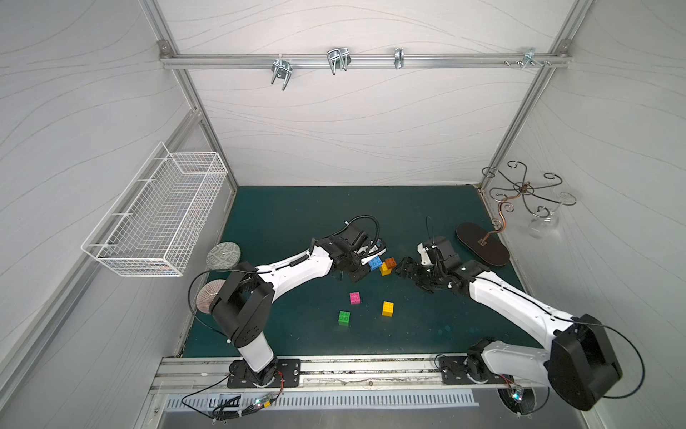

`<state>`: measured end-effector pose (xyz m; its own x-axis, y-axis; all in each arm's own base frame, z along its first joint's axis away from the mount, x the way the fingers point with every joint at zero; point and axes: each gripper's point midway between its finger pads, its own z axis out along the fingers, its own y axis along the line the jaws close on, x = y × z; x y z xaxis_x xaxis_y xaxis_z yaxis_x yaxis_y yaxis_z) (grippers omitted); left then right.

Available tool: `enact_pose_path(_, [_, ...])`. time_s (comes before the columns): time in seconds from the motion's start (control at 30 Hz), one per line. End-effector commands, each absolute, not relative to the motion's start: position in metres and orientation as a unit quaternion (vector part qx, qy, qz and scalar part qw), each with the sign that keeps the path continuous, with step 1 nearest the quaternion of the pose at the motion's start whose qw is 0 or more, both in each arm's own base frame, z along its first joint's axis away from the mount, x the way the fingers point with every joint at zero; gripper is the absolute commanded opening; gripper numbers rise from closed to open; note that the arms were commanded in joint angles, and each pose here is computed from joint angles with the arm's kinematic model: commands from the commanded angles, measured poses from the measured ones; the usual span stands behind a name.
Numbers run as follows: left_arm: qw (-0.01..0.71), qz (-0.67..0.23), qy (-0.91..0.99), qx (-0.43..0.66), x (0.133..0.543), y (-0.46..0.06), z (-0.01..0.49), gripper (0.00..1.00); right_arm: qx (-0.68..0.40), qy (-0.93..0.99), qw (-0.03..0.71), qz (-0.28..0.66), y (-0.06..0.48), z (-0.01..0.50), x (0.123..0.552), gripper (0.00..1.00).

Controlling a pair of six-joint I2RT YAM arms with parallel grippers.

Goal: Assemble the number 4 with lego
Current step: Assemble the lego brick with the lego brick.

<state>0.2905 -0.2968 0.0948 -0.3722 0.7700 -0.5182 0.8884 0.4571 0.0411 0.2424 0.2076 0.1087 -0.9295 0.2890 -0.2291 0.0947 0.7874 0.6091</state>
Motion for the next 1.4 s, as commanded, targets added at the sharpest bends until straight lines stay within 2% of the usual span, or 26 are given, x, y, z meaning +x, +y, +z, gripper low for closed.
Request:
enact_pose_path(0.0, [0.258,-0.143,0.794,0.532,0.296,-0.314,0.107,0.0,0.127,0.917,0.19,0.326,0.214,0.112,0.26,0.86])
enact_pose_path(0.23, [0.241,-0.145,0.789,0.546,0.296,-0.315,0.093,0.0,0.137,0.908,0.205,0.34,0.222,0.106,0.273,0.85])
enact_pose_path(0.93, [0.23,-0.118,0.78,0.569,0.309,-0.314,0.08,0.0,0.162,0.887,0.224,0.371,0.233,0.089,0.273,0.74])
enact_pose_path(1.37, [0.236,-0.102,0.779,0.572,0.317,-0.312,0.077,0.0,0.16,0.883,0.231,0.376,0.242,0.088,0.275,0.73])
